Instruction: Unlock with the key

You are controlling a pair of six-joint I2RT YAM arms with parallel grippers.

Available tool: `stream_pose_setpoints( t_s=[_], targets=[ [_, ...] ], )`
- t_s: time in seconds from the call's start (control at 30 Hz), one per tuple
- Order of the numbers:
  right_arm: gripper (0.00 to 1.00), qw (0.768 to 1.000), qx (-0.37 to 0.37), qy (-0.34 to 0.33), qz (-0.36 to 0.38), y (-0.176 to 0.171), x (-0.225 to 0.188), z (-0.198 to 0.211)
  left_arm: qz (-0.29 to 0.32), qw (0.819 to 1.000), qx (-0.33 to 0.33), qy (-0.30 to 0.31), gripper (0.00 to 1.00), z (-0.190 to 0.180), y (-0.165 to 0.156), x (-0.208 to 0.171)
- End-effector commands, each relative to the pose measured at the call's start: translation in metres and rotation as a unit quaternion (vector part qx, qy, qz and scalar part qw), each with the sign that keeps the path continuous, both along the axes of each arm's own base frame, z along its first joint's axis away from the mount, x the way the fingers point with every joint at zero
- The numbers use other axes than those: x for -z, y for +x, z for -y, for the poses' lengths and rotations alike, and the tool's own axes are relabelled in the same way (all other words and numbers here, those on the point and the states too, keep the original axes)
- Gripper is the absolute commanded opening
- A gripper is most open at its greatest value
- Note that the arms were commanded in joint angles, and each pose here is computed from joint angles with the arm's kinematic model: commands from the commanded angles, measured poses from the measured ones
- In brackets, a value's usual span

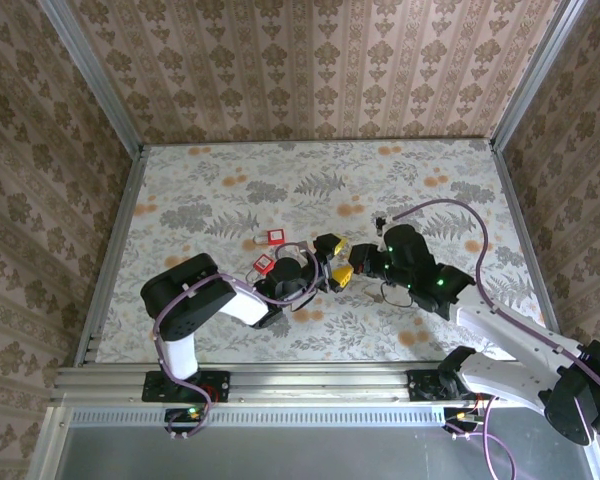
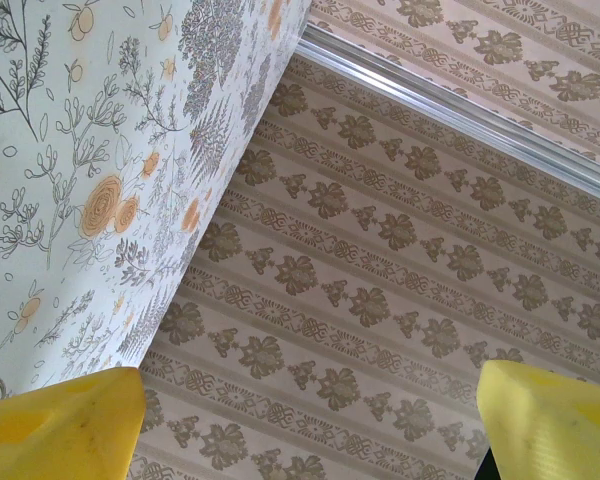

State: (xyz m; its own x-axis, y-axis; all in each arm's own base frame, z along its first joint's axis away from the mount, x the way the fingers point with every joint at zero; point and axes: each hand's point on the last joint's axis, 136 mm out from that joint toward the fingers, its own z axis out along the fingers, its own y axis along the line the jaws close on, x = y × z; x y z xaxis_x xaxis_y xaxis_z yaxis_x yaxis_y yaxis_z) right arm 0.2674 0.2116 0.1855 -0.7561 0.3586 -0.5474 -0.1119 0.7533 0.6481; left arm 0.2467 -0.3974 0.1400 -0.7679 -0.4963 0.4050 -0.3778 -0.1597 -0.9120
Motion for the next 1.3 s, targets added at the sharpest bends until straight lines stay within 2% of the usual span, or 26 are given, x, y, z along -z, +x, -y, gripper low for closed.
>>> stream_pose_setpoints(
  t_s=[0.0, 0.5, 0.67, 0.97, 1.27],
  targets=[
    [0.00, 1.000, 0.013, 0.017, 0.022, 0.001, -0.010, -0.002, 0.010, 0.999, -0.005, -0.034, 0.87, 0.003, 0.001, -0.023],
    [0.00, 1.000, 0.000, 0.011, 0.021, 0.000, 0.006, -0.011, 0.015, 0.999, 0.005, -0.039, 0.83, 0.007, -0.002, -0.029],
    [0.00, 1.000, -0.002, 0.008, 0.020, -0.005, 0.009, -0.009, 0.016, 0.999, 0.002, -0.037, 0.75, 0.006, 0.000, -0.028],
    [0.00, 1.000, -0.002, -0.002, 0.017, -0.013, 0.016, -0.001, 0.023, 0.999, 0.003, -0.030, 0.49, 0.006, 0.002, -0.026],
    [0.00, 1.000, -0.005, -0.008, 0.018, -0.016, 0.016, 0.002, 0.029, 0.999, 0.003, -0.021, 0.38, 0.005, 0.002, -0.022]
  ],
)
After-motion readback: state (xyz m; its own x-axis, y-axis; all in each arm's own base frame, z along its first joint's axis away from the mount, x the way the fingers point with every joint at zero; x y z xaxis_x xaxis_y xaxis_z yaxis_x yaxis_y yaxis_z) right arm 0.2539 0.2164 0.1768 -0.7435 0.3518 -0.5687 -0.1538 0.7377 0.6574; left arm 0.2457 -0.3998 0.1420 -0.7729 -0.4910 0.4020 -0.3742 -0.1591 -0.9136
